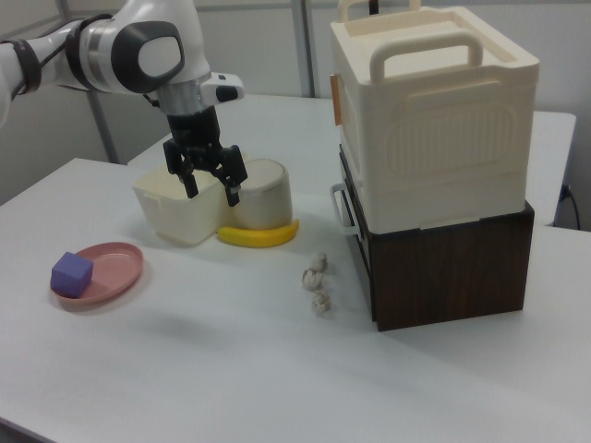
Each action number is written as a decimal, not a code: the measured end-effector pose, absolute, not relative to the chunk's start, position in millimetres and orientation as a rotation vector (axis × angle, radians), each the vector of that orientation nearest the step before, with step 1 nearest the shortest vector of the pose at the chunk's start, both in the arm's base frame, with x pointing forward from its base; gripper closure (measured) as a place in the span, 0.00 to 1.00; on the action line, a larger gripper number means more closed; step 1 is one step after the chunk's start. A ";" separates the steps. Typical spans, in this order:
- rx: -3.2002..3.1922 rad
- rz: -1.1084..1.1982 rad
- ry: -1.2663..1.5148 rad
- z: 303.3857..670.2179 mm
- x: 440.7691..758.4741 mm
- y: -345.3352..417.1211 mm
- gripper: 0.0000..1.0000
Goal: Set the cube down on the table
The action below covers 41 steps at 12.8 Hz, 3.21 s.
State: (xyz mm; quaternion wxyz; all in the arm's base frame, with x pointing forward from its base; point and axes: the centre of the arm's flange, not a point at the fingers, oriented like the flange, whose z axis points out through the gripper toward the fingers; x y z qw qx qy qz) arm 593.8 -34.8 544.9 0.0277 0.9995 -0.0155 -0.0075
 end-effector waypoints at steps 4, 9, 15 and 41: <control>3.085 -0.034 -0.047 540.7 595.3 -34.4 0.00; 3.085 -0.040 -0.046 538.3 596.2 -34.3 0.00; 3.085 -0.046 -0.046 535.2 597.7 -34.2 0.00; 3.293 -0.468 0.623 357.0 572.3 274.8 0.00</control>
